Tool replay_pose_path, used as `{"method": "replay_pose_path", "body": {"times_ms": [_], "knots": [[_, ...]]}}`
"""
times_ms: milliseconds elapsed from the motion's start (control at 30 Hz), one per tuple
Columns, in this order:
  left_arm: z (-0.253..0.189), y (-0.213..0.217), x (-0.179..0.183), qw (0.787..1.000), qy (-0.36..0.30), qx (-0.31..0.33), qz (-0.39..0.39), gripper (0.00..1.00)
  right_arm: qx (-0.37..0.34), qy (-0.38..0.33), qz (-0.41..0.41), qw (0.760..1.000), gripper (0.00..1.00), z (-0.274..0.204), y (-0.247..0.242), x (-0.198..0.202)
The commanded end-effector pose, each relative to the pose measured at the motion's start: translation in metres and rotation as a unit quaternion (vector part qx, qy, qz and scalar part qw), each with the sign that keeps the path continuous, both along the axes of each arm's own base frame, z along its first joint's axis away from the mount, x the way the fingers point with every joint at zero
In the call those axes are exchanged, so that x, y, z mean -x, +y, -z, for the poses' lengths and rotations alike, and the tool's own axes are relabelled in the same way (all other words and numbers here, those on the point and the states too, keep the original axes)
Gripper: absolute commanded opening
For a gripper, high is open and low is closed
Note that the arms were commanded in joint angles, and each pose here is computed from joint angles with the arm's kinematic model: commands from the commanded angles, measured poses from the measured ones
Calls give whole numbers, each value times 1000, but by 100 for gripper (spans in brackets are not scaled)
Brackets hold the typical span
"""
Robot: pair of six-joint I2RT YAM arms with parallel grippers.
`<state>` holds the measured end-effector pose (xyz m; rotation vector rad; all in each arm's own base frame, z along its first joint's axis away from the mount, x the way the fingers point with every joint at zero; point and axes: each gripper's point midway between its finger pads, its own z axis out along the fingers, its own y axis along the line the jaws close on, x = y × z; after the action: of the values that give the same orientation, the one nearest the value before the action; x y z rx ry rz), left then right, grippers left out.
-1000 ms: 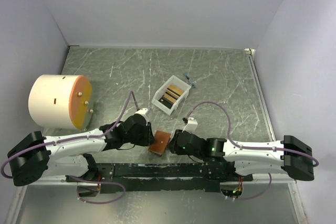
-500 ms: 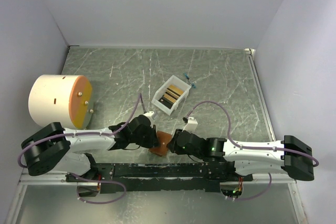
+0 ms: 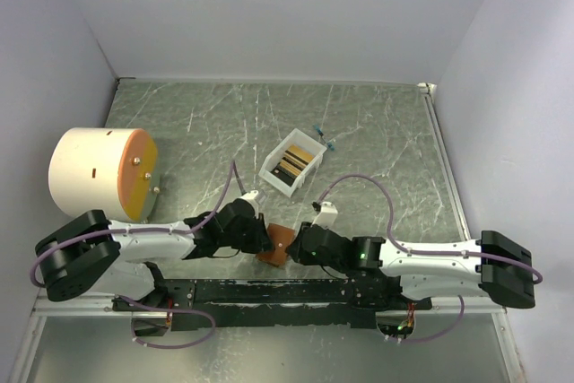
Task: Put the credit cards into the card holder
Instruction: Close the card holder at the center of the board.
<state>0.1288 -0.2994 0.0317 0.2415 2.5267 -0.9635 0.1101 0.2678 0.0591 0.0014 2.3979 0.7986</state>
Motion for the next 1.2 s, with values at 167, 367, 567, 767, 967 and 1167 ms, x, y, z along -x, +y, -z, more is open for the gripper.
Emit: {"method": "replay_pose_path", "body": {"times_ms": [167,367,567,767,967,1167], "knots": [[31,1,4,999,43,-20,-28,17,-4,9,32,999,20,7,-14,-29],[39,-5,1,997,56,-25,-38,17,-28,17,40,999,19,1,-18,-35],[35,-2,-2,997,49,-28,-46,19,-28,41,57,997,19,14,-27,-28],[28,5,-2,998,38,-36,-47,20,-17,39,74,996,19,12,-37,-30],[24,3,-4,998,32,-33,-43,20,-32,52,67,996,19,12,-32,-24],[30,2,-1,998,39,-34,-37,21,-52,82,89,991,30,22,-34,-19]]}}
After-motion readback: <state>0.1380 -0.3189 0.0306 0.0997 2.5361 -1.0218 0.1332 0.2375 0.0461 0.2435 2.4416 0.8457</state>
